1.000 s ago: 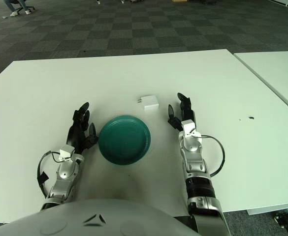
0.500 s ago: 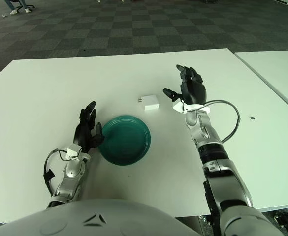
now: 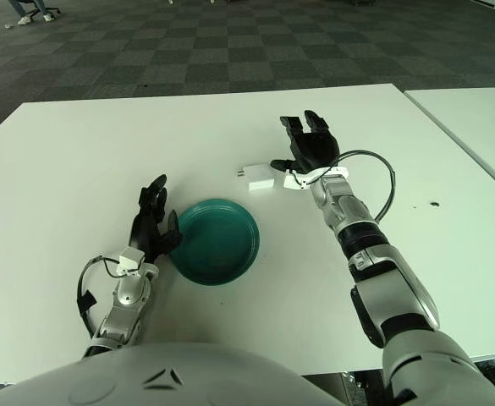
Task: Put the charger into the plate.
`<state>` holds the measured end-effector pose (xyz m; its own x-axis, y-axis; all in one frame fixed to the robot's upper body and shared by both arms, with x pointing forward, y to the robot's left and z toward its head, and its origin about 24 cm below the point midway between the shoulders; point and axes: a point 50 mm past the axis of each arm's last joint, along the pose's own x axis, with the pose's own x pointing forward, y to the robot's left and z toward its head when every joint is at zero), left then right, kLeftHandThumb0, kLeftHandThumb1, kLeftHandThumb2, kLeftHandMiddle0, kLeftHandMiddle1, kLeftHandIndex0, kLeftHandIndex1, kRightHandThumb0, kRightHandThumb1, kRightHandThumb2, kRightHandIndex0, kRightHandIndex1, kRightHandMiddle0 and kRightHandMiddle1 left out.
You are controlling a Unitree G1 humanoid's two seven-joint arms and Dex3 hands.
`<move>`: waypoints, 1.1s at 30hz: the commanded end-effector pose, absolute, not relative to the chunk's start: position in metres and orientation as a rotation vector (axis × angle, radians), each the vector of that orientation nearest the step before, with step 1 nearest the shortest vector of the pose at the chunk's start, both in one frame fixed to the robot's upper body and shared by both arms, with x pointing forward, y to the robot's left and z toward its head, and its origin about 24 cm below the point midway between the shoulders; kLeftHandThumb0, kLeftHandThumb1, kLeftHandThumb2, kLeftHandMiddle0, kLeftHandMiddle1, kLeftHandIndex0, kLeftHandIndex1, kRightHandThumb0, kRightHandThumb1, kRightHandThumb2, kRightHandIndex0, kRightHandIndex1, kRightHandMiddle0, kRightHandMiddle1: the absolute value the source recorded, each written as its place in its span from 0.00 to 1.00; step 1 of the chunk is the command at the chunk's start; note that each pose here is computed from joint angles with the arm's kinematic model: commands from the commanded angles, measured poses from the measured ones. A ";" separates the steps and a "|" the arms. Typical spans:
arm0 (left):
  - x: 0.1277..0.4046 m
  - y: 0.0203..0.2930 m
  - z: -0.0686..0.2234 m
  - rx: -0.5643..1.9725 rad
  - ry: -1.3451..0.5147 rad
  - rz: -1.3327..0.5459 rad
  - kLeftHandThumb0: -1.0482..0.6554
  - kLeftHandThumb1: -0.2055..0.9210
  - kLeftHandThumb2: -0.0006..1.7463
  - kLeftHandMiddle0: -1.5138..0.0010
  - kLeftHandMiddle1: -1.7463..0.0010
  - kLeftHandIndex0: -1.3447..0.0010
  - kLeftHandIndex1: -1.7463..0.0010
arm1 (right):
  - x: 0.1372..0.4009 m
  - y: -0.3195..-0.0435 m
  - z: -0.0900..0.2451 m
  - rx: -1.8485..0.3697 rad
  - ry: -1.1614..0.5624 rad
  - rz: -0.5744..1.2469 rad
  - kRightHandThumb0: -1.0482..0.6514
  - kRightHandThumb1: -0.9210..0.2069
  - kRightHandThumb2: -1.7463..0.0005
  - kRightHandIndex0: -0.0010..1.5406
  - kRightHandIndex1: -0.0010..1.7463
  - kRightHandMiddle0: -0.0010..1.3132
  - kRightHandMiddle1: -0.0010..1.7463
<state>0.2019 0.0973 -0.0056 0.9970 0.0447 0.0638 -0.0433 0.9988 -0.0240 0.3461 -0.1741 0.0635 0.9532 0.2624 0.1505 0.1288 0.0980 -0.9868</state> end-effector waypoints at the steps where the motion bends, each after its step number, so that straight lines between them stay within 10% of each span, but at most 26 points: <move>1: 0.181 0.087 -0.032 -0.030 0.091 0.041 0.08 1.00 0.56 0.83 0.99 1.00 0.58 | 0.353 -0.162 0.074 -1.524 -0.366 0.125 0.04 0.00 0.77 0.06 0.00 0.00 0.24; 33: 0.182 0.083 -0.030 -0.040 0.073 0.043 0.07 1.00 0.54 0.83 1.00 1.00 0.58 | 0.338 -0.134 0.069 -1.618 -0.359 0.407 0.06 0.00 0.78 0.07 0.00 0.00 0.19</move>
<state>0.2009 0.0920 -0.0036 0.9962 0.0450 0.0746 -0.0432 0.9987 -0.0254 0.3402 -0.1313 0.0709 0.8847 0.4661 -0.0119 0.0095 -0.0437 -0.9990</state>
